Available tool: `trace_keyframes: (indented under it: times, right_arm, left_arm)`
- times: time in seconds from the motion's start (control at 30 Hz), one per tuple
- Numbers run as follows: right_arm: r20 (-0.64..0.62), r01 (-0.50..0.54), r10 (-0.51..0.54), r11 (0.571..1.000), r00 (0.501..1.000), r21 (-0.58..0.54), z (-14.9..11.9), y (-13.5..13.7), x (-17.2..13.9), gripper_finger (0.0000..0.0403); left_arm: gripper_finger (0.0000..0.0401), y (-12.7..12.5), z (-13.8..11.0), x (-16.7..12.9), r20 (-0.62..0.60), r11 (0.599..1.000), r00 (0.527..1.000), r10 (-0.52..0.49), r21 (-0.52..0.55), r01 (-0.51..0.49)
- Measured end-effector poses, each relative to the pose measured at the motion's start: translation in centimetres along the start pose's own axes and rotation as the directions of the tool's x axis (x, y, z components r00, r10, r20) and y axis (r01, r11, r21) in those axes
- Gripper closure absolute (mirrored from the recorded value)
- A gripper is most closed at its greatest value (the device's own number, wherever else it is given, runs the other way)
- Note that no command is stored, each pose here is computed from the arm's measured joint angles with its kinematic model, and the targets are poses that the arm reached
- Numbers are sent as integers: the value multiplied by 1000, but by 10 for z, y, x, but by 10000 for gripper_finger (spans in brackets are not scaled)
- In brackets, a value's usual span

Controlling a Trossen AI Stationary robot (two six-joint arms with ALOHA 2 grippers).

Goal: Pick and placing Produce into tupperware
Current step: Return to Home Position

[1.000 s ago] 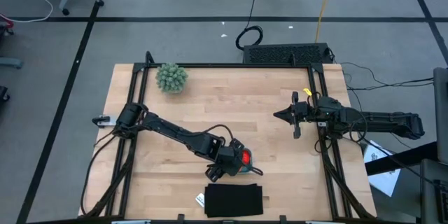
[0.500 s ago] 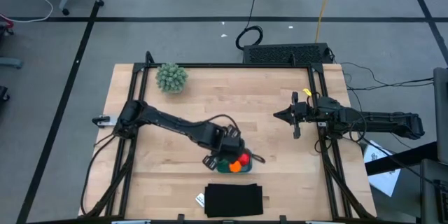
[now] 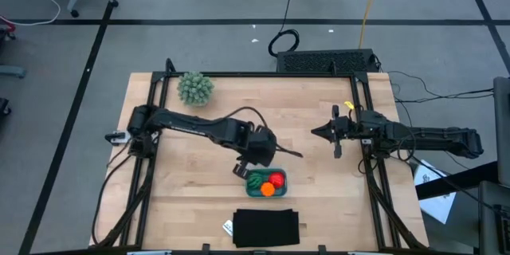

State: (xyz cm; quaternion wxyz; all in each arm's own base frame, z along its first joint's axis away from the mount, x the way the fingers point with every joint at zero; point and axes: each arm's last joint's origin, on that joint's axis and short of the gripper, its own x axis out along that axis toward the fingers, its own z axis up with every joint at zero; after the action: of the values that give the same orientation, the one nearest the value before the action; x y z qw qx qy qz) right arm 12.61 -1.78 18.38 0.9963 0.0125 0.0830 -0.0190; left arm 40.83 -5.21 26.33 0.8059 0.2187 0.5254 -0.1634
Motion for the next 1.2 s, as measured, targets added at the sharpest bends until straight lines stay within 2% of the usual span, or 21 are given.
trace_keyframes:
  times: [0.17,0.3,0.4,0.53,0.67,0.7,0.8,0.93,1.03,1.1,1.2]
  right_arm:
    - [32,-6,5,1000,999,12,3,1,-2,403]
    - [37,-6,5,1000,999,9,4,1,-3,403]
    - [48,-6,6,1000,999,8,5,1,-3,403]
    - [66,-23,22,1000,998,11,6,1,-3,403]
    - [85,-65,64,998,994,11,8,3,-3,403]
    - [88,-66,65,998,994,15,9,3,-3,403]
    - [89,-66,64,998,994,16,9,3,-3,403]
    - [98,-65,64,998,993,7,9,3,-3,403]
    - [115,-65,64,998,991,2,11,3,-3,403]
    - [119,-65,64,998,991,0,11,3,-3,403]
    - [118,-59,60,998,991,-6,11,2,-3,403]
  left_arm:
    - [400,-5,-12,-23,173,997,982,78,-17,-76]
    - [400,-13,-30,-43,303,972,924,231,-105,-209]
    - [400,-23,-44,-56,401,929,840,367,-200,-311]
    - [400,-43,-62,-67,511,850,680,525,-352,-392]
    - [401,-69,-91,-66,464,730,563,683,-461,-505]
    - [401,-73,-99,-67,459,708,540,705,-486,-512]
    - [401,-81,-125,-68,482,683,486,729,-567,-461]
    - [401,-84,-156,-63,534,666,405,742,-655,-357]
    - [401,-87,-177,-57,557,654,348,754,-688,-316]
    - [401,-90,-190,-52,561,642,318,765,-705,-300]
    - [401,-94,-206,-44,554,627,298,777,-724,-288]
